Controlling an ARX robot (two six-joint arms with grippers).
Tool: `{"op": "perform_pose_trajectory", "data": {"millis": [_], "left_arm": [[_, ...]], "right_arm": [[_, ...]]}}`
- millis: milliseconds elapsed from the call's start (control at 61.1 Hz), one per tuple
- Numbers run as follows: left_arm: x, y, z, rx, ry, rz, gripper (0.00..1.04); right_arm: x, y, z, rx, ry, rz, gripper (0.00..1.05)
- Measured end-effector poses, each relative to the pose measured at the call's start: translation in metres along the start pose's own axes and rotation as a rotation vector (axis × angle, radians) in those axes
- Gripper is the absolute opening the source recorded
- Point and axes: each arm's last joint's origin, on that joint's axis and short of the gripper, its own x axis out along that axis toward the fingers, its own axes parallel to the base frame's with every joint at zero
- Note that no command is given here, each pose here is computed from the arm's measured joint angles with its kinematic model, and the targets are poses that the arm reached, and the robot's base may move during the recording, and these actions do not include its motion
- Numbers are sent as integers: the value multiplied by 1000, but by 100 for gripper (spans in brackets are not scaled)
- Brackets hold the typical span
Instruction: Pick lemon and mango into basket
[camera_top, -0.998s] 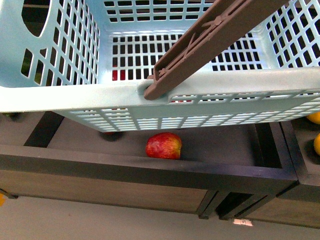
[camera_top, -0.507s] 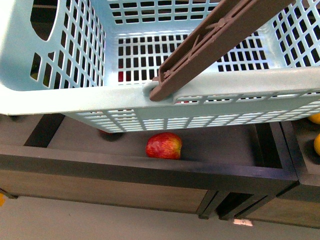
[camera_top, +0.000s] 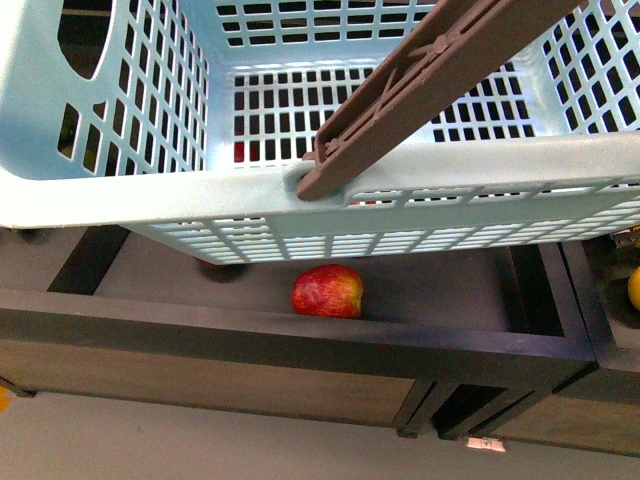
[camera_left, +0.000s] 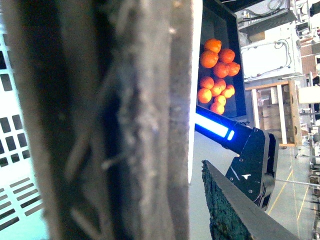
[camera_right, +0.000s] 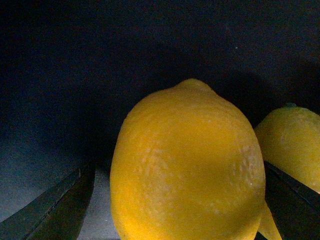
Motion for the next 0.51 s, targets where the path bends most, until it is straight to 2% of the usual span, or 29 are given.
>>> {"op": "perform_pose_trajectory", "data": {"millis": [49, 147, 213, 507], "left_arm": [[0, 0, 0, 0, 0, 0, 28], [0, 0, 0, 0, 1, -1, 28], [0, 0, 0, 0, 1, -1, 28], [0, 0, 0, 0, -2, 1, 28]], "right_arm": [[0, 0, 0, -3, 2, -3, 87], [0, 0, 0, -9, 4, -8, 72], [0, 0, 0, -10, 4, -9, 66], [-2, 1, 1, 8, -5, 0, 63]]}}
